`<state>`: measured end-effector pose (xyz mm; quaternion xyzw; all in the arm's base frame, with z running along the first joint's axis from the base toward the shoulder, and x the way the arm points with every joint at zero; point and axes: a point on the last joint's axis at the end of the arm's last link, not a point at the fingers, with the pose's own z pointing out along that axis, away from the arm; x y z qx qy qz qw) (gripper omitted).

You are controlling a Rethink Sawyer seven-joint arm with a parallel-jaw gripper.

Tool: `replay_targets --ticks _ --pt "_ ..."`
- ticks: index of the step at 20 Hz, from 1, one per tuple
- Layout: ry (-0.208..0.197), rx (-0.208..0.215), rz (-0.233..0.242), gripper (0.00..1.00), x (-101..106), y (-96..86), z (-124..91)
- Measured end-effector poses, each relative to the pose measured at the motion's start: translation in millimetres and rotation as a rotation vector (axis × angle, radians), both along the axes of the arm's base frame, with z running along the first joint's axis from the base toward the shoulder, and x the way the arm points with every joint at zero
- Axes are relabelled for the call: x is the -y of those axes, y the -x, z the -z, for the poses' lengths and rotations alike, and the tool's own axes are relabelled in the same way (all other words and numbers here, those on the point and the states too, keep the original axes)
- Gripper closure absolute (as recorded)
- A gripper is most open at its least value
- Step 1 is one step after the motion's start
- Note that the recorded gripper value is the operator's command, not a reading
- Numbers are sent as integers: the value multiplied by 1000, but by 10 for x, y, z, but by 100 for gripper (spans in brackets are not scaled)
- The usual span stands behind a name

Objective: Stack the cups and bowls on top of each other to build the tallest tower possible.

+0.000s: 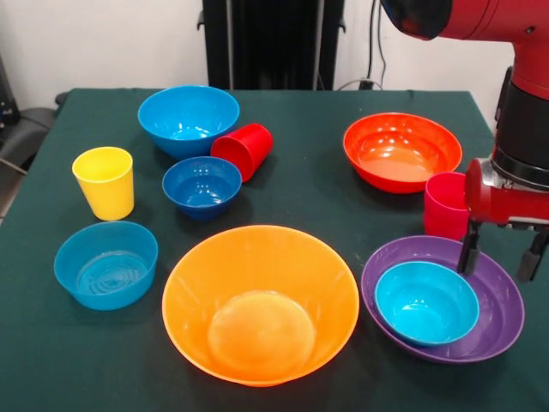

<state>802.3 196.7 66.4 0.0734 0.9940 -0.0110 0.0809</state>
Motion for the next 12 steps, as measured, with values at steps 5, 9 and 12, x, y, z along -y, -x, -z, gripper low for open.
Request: replay_targets --ticks 5,9,12 --pt "1 -8 1 0 6 31 28" --pt "1 -18 6 0 30 80 7" --pt "0 -24 16 0 92 125 -80"
